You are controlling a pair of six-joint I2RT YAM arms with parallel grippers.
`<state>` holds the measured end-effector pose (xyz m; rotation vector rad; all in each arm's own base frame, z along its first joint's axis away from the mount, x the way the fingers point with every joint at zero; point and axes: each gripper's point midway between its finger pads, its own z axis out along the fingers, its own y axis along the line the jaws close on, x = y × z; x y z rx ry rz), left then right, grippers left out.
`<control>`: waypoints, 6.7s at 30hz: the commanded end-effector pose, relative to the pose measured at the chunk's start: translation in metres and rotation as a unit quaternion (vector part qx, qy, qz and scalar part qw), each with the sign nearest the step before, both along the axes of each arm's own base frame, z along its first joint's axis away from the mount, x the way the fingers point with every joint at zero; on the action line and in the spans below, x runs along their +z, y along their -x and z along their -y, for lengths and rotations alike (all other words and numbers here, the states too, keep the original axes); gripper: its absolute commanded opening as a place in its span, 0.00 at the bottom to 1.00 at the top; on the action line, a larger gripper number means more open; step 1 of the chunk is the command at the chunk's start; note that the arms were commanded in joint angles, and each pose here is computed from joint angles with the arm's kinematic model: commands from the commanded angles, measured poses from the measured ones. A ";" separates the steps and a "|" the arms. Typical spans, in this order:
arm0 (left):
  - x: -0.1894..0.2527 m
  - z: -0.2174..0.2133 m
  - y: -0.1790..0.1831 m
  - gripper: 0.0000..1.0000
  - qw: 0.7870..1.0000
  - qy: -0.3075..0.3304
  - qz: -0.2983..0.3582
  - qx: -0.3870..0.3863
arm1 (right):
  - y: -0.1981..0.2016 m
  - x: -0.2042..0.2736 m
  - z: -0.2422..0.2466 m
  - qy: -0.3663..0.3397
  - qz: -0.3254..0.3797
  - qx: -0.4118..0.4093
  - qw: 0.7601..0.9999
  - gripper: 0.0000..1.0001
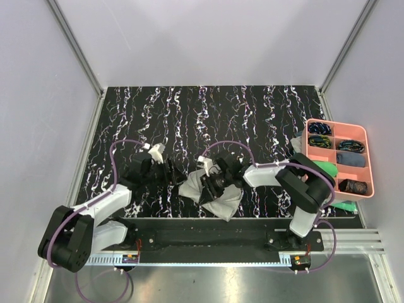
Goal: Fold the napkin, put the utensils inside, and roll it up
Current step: Roll the napkin with the utensil
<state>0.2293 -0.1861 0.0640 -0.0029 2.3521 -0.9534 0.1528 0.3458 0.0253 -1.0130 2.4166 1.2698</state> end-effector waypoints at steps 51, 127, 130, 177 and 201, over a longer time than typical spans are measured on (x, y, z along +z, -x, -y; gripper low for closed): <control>-0.064 0.040 0.007 0.00 0.989 -0.024 -0.127 -0.072 | -0.037 0.017 0.009 0.234 0.348 -0.062 0.906 0.66; -0.006 0.010 0.000 0.65 0.998 0.047 0.038 -0.016 | 0.002 -0.031 0.006 0.132 -0.081 0.058 0.986 0.35; -0.006 0.013 0.002 0.66 0.997 0.062 0.037 -0.019 | -0.001 -0.036 0.008 0.135 -0.091 0.053 0.985 0.35; -0.067 0.004 0.015 0.00 0.992 -0.017 -0.120 -0.019 | -0.029 0.003 0.013 0.243 0.248 0.033 0.937 0.70; -0.008 -0.017 -0.011 0.53 0.999 -0.006 0.001 0.044 | 0.003 -0.023 0.015 0.127 0.000 0.023 0.992 0.25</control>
